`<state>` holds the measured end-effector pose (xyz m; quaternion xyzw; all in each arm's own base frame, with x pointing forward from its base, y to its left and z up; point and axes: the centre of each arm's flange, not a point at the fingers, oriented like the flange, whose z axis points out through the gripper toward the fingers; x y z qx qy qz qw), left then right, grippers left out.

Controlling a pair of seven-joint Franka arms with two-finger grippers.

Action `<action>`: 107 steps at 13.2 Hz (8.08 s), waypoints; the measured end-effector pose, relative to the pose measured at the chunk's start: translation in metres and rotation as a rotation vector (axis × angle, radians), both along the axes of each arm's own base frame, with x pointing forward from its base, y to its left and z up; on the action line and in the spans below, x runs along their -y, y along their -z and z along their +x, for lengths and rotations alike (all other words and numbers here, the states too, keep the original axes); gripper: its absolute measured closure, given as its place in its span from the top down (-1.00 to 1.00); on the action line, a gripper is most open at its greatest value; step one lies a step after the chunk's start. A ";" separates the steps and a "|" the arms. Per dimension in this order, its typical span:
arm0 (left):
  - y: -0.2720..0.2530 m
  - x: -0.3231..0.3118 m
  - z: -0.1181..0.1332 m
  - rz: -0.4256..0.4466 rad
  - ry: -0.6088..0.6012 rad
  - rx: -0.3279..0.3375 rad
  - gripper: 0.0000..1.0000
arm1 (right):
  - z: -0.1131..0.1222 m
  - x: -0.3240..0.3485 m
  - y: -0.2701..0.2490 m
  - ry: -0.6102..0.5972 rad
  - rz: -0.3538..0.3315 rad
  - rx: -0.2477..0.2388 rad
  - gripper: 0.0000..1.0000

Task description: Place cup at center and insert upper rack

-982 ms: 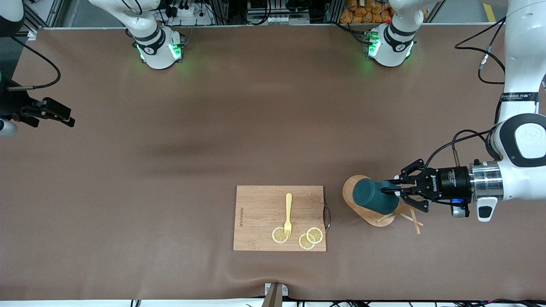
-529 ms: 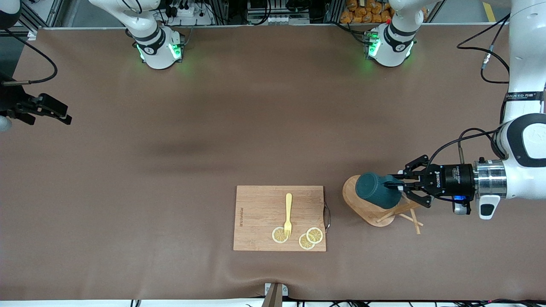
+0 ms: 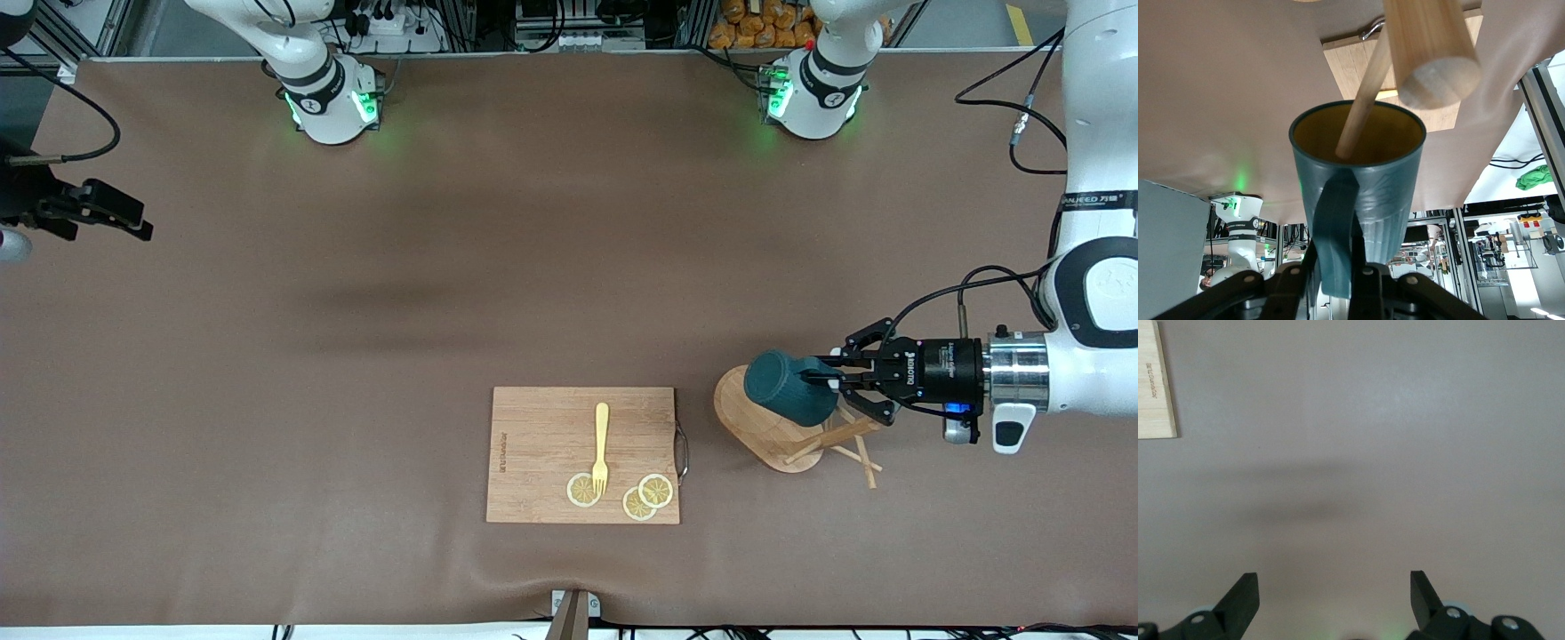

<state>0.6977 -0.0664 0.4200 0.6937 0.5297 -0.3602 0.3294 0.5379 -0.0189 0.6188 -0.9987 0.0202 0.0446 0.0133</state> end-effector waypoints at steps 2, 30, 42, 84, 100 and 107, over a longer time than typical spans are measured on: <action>0.003 0.000 0.000 -0.001 0.001 -0.003 -0.59 | -0.005 0.000 -0.005 0.008 0.000 -0.019 1.00; 0.032 -0.036 0.006 0.003 -0.028 -0.006 -0.59 | -0.012 0.001 -0.011 0.015 0.000 -0.044 1.00; 0.034 -0.041 0.007 0.002 -0.033 -0.004 -0.59 | -0.012 0.002 -0.011 0.016 0.000 -0.044 1.00; -0.158 0.030 -0.061 0.608 0.290 0.358 1.00 | -0.011 -0.013 -0.007 0.033 -0.006 -0.050 1.00; -0.186 0.040 -0.088 0.782 0.638 0.521 1.00 | -0.011 -0.016 -0.007 0.027 -0.006 -0.050 1.00; -0.207 0.014 -0.100 0.803 0.810 0.606 1.00 | -0.011 -0.016 -0.007 0.027 -0.006 -0.051 1.00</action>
